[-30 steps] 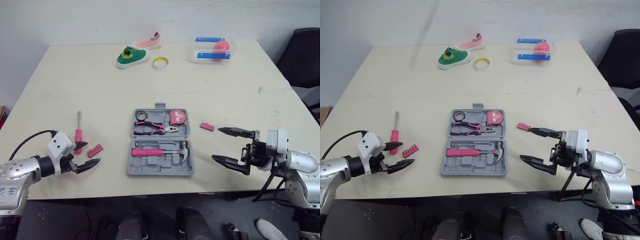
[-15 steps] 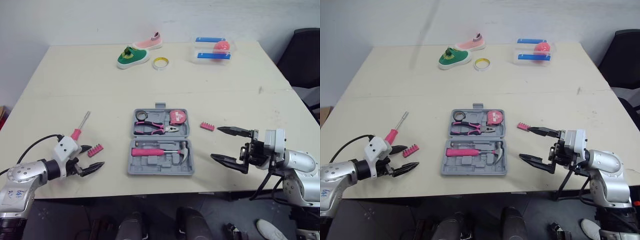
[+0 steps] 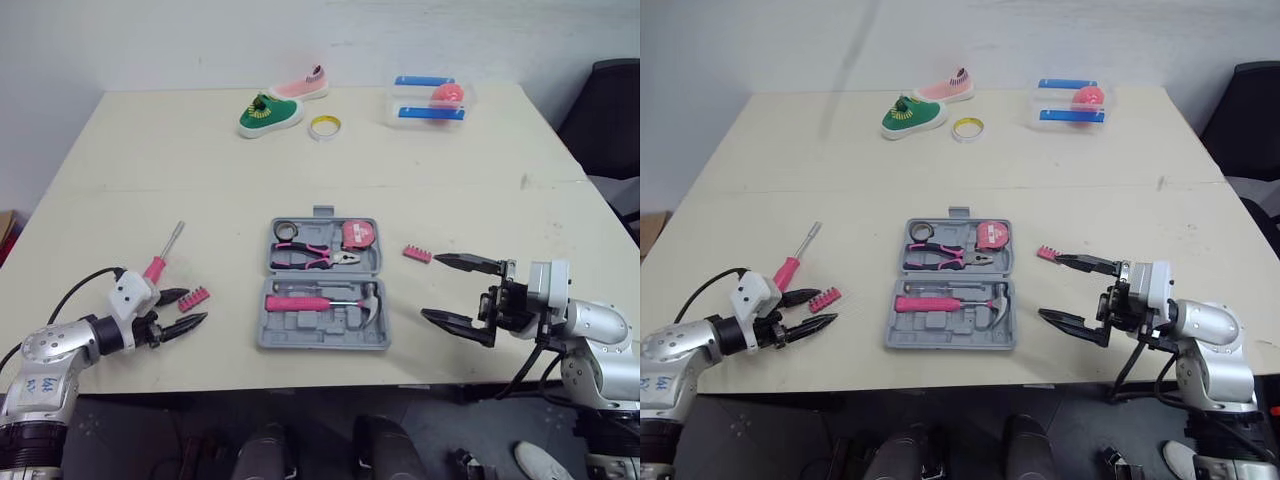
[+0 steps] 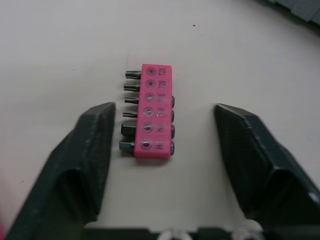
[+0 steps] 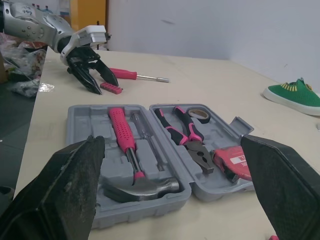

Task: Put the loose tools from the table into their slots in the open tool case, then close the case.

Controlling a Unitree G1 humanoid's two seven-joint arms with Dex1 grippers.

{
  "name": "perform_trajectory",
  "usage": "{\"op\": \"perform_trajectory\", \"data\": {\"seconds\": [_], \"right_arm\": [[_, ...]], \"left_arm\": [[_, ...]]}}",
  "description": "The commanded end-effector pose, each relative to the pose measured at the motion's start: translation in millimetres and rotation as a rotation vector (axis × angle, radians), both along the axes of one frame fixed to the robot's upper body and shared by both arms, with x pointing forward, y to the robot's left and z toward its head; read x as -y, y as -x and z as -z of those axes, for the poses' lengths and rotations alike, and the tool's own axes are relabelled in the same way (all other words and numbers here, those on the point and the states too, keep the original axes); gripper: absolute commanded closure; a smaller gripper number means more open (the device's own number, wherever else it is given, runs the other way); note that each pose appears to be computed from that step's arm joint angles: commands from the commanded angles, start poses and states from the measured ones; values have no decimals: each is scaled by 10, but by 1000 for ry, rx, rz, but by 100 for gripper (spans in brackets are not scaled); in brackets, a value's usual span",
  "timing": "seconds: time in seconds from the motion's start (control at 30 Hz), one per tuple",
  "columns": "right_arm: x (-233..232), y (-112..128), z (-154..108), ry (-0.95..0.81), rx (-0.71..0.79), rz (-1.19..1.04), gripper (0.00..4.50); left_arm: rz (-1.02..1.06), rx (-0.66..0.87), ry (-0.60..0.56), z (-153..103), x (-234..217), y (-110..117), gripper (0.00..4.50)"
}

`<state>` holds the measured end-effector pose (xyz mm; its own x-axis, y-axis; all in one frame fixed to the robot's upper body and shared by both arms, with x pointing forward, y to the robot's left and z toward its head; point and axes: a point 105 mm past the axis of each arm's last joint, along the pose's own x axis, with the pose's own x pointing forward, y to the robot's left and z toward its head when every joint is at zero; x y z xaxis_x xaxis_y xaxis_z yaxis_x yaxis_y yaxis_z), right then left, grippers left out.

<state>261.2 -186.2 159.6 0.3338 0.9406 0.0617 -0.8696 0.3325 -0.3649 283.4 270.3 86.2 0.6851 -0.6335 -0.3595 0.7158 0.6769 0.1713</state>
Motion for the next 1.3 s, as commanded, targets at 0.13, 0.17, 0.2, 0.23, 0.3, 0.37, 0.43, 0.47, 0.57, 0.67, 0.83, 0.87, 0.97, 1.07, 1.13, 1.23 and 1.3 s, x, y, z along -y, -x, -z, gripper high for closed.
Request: {"op": "perform_trajectory", "data": {"seconds": [0.13,0.17,0.2,0.23,0.3,0.37,0.43,0.47,0.57,0.67,0.83,0.87,0.97,1.07,1.13,1.23,1.3], "right_arm": [[82,102,47,3,17,-3,0],[87,110,53,3,15,-3,0],[91,121,61,5,12,-2,0],[91,129,62,6,9,-2,0],[89,139,59,8,9,-2,0],[87,145,48,8,11,0,0],[92,152,35,12,17,4,0],[95,158,21,15,19,4,0],[71,157,-67,29,26,-4,0],[51,148,-84,53,21,-17,0],[-42,144,-123,58,14,-54,0],[-54,135,-133,55,14,-53,0],[-79,117,-130,57,6,-52,0],[-113,99,-130,58,-2,-52,0],[-126,86,-132,53,-3,-43,0],[-133,68,-114,55,-7,-33,0],[-141,63,-109,56,-7,-29,0]], "left_arm": [[10,-93,-32,263,-22,95,382],[8,-92,-29,269,-26,101,383],[11,-84,-32,264,-33,113,383],[1,-69,-19,230,-47,115,383],[2,-14,-1,128,-50,112,383],[1,55,38,-33,-35,98,383],[31,144,45,-260,23,97,383],[65,178,48,-389,93,110,383],[265,219,10,-717,486,199,383],[365,181,-22,-743,680,248,383],[511,85,-152,-717,1050,255,383],[523,48,-190,-664,1063,270,383],[548,7,-259,-594,1109,267,383],[537,-9,-334,-568,1210,164,383],[541,-26,-372,-529,1235,149,383],[536,-29,-380,-472,1266,95,383],[543,-23,-401,-442,1282,56,383]]}}
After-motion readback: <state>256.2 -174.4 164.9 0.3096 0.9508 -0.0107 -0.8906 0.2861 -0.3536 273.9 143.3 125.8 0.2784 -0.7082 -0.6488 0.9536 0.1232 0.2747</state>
